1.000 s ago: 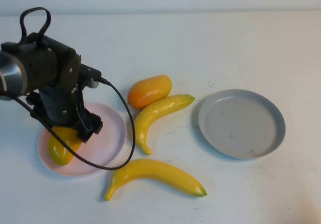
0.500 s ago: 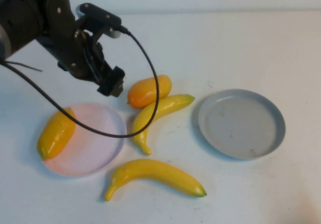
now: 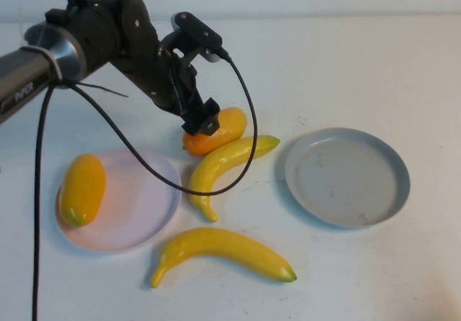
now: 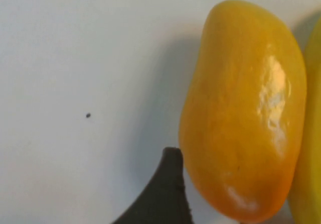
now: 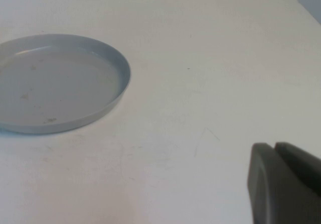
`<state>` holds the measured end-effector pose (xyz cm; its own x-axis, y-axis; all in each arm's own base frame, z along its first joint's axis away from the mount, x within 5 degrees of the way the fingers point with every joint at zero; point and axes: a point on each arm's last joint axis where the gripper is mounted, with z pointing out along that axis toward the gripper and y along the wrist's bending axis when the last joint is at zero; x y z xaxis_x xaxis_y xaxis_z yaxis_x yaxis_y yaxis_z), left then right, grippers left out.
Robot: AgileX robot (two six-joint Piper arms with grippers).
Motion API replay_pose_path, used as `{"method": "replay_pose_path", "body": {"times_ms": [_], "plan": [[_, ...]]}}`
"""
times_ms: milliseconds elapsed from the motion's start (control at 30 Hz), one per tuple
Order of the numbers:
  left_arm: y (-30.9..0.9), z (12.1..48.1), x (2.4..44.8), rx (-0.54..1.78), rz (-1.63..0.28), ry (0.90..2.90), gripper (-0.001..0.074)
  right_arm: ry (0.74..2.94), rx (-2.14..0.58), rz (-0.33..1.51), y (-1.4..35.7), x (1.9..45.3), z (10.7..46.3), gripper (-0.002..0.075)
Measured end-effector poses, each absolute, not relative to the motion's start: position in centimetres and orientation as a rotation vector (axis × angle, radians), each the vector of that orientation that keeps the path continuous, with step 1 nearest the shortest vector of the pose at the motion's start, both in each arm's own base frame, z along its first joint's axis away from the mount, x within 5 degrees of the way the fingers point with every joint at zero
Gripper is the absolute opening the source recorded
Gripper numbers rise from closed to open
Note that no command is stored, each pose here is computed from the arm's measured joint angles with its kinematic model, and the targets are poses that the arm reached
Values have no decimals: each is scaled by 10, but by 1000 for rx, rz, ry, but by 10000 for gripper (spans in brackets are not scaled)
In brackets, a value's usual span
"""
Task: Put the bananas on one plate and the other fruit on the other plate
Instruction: Put one type of fruit in the left plate
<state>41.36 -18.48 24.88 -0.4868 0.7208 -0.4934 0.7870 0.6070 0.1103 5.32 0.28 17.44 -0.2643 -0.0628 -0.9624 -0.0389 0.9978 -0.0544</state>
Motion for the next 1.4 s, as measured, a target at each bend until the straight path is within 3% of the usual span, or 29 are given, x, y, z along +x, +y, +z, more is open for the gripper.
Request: {"method": "replay_pose_path", "body": {"times_ms": [300, 867, 967, 1133, 1400], "plan": [[-207, 238, 415, 1304, -246, 2227, 663, 1841, -74, -23, 3, 53, 174, -17], [-211, 208, 429, 1325, -192, 2209, 657, 1841, -74, -23, 3, 53, 174, -17], [-211, 207, 429, 1326, -189, 2209, 615, 1841, -74, -23, 3, 53, 174, -17], [-211, 205, 430, 1331, -182, 2210, 466, 1841, -74, -23, 3, 53, 174, -17], [-211, 205, 430, 1333, -182, 2211, 466, 1841, -74, -23, 3, 53, 174, -17]]}}
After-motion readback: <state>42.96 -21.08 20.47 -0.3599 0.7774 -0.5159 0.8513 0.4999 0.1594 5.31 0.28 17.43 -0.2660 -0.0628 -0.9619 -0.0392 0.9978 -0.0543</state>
